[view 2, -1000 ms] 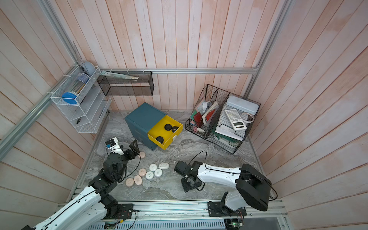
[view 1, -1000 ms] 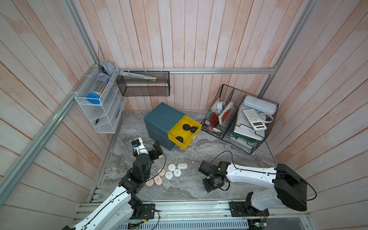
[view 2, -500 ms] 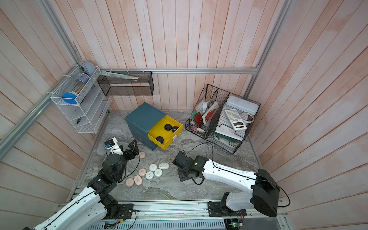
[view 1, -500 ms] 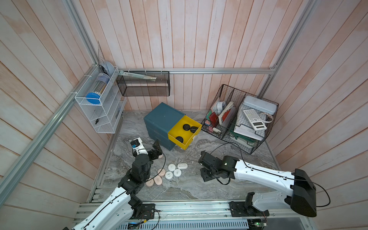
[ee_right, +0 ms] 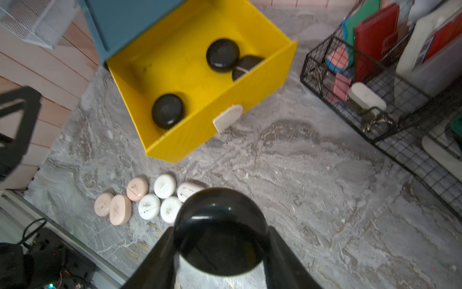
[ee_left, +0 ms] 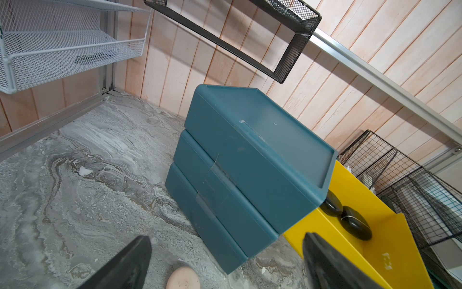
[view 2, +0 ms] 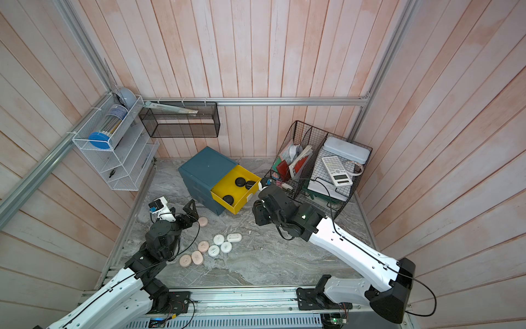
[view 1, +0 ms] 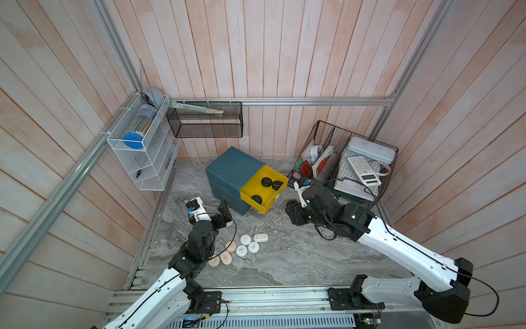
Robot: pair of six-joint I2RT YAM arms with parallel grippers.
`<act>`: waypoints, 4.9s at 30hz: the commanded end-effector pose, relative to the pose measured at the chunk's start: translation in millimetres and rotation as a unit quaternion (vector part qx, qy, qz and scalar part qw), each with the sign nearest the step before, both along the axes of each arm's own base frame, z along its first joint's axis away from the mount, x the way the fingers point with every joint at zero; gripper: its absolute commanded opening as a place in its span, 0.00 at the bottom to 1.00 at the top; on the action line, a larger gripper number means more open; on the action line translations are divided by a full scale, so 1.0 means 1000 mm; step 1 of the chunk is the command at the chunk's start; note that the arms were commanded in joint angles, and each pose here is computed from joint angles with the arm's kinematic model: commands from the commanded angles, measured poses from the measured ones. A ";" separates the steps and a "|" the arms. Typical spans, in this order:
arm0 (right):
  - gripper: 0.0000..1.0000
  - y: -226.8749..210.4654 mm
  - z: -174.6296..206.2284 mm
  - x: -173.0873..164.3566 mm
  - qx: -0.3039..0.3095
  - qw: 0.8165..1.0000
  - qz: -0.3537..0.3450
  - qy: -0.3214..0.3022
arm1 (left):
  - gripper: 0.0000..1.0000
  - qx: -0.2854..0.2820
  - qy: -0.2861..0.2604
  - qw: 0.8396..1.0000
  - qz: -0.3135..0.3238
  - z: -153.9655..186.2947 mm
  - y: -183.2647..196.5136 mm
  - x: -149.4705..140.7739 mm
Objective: Put the bluetooth earphones in the drawer according to color
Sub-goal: Place the bluetooth earphone in the drawer, then close the drawer of the storage box.
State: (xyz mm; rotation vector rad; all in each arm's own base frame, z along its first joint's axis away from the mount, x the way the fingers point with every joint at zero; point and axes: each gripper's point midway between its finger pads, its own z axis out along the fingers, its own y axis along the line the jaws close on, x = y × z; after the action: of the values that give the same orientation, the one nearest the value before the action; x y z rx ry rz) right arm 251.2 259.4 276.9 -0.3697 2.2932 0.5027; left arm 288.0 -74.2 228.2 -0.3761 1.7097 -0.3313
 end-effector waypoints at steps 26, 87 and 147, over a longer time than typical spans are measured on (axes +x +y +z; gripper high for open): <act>0.70 0.118 0.015 0.118 0.054 0.990 0.132 0.003 | 1.00 0.010 0.001 1.000 0.003 -0.002 0.004 -0.003; 0.37 0.023 -0.047 0.080 0.214 0.972 0.089 0.037 | 0.99 0.076 0.273 0.959 0.010 -0.035 0.001 0.115; 0.32 0.127 -0.040 0.145 0.341 0.927 0.132 0.082 | 0.97 0.034 0.268 0.962 -0.048 -0.056 -0.024 0.111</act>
State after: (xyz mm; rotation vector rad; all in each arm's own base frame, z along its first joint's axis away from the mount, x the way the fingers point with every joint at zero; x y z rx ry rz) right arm 396.6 369.2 214.4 -0.2396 2.1132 1.3846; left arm 421.8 -92.5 221.1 -0.4099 2.0853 -0.2892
